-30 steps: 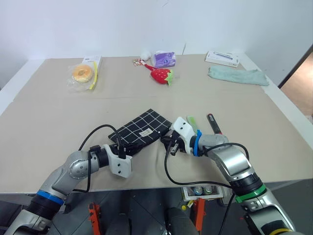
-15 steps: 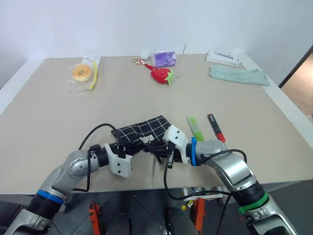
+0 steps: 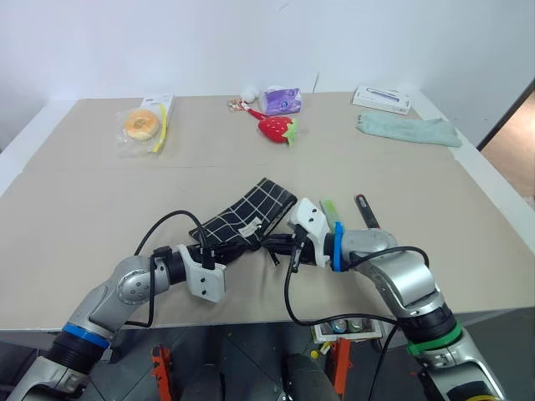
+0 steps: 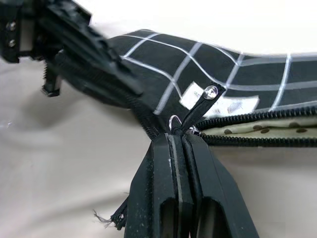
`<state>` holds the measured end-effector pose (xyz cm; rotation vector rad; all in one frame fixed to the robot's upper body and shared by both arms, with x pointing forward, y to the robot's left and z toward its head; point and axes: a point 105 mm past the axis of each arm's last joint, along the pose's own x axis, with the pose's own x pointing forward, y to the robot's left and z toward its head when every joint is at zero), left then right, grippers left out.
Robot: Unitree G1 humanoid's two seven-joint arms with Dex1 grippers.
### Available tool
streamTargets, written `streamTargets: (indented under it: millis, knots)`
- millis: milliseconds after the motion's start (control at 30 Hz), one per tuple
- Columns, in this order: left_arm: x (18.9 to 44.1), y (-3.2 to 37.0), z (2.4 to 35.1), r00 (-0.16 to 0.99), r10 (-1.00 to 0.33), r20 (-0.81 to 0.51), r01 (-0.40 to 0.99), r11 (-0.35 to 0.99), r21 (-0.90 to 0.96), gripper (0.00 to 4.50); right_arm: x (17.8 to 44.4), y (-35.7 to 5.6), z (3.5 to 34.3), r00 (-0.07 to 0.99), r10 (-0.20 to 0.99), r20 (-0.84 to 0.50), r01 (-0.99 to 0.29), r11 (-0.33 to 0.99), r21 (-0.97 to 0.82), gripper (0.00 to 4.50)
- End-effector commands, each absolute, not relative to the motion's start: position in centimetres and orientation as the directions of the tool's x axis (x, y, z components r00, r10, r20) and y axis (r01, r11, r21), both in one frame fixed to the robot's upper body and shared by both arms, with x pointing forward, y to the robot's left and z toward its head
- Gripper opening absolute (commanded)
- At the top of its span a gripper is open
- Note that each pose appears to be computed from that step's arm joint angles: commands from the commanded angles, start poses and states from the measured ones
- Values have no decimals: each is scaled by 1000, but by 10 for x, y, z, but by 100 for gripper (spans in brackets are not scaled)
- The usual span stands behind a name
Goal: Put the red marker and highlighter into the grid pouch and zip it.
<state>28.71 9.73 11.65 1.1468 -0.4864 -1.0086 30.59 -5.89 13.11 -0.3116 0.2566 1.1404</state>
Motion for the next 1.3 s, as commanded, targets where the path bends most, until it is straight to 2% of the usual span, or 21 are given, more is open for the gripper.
streamTargets:
  millis: [33,367,533,800,867,933,1033,1133,1300]
  knots:
    - [288,97,130,501,-857,-119,367,87,926,0,296,-59,135,334,870,-364,-942,313,-118,2]
    - [287,94,136,500,-862,-88,355,111,928,0,280,-44,124,270,880,-390,-963,252,-97,2]
    - [286,95,139,498,-863,-80,352,117,929,0,296,-61,103,360,798,-483,-933,322,-163,2]
    - [281,96,147,490,-871,-45,348,148,926,0,306,-75,105,398,781,-482,-917,362,-170,2]
    - [280,97,145,491,-870,-55,358,144,923,0,301,-72,107,374,800,-470,-927,342,-156,2]
    - [280,98,143,491,-869,-61,364,141,921,0,284,-53,121,284,876,-390,-959,261,-112,2]
    - [281,97,142,491,-869,-62,365,140,921,0,269,-35,139,212,931,-296,-977,203,-60,2]
    - [281,96,142,492,-869,-62,366,142,920,0,267,-32,143,208,934,-289,-978,200,-56,2]
    - [280,95,141,487,-871,-68,374,138,917,0,282,-36,146,284,920,-270,-959,279,-59,2]
